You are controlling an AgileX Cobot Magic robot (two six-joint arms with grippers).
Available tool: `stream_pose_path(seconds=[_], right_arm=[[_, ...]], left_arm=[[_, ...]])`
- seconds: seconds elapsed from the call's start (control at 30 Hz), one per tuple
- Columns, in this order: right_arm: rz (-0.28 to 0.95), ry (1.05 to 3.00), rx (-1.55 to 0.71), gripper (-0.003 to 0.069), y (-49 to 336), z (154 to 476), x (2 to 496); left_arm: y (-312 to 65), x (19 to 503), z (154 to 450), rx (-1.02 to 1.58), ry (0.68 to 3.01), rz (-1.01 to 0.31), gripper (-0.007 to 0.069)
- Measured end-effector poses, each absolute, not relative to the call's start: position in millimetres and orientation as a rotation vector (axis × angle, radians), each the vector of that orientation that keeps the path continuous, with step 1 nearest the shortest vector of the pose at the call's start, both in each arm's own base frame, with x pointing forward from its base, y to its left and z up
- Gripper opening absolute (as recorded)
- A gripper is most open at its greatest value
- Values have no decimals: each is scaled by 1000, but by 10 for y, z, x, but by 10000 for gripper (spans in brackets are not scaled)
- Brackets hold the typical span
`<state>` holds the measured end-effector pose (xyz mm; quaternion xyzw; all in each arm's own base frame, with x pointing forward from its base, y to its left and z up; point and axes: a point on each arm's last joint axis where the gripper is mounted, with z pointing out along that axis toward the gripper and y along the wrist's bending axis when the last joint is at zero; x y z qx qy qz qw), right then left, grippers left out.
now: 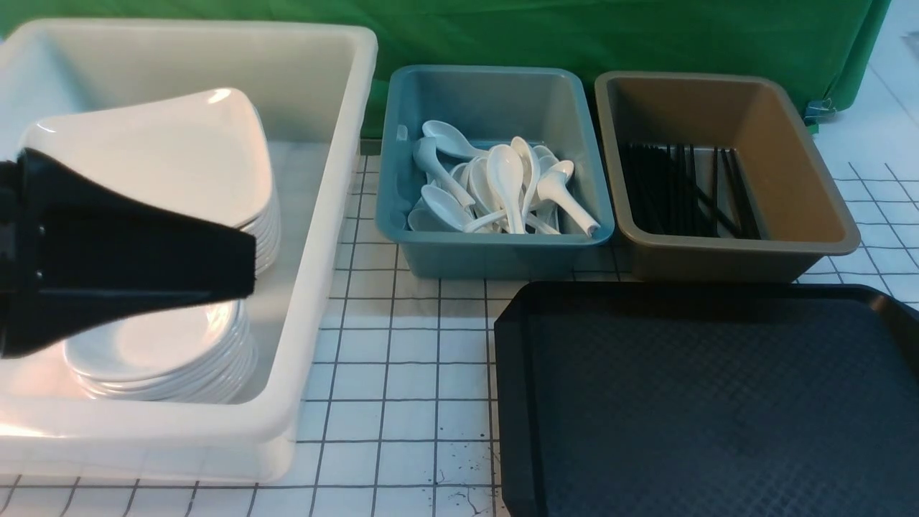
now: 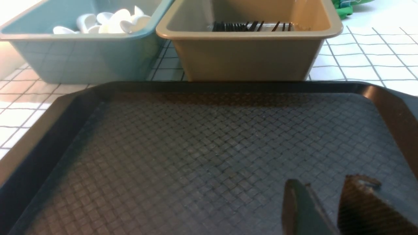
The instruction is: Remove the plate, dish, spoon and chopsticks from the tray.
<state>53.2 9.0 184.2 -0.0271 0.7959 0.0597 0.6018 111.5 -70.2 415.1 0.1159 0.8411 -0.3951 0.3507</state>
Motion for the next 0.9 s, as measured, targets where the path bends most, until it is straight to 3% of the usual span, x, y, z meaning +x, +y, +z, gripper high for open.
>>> stream_pose_path(seconds=[0.23, 0.5, 0.77, 0.9], right_arm=[[137, 1845, -63, 240, 90, 1841, 532], [137, 1845, -63, 240, 90, 1841, 532], [137, 1845, -63, 240, 90, 1841, 532], [137, 1845, -63, 240, 90, 1841, 532]], left_arm=[[-651, 1066, 4109, 330, 2214, -907, 4], [-504, 729, 4121, 361, 2176, -625, 4], [-307, 105, 4330, 294, 1780, -314, 4], [-254, 3, 4502, 205, 1559, -295, 4]])
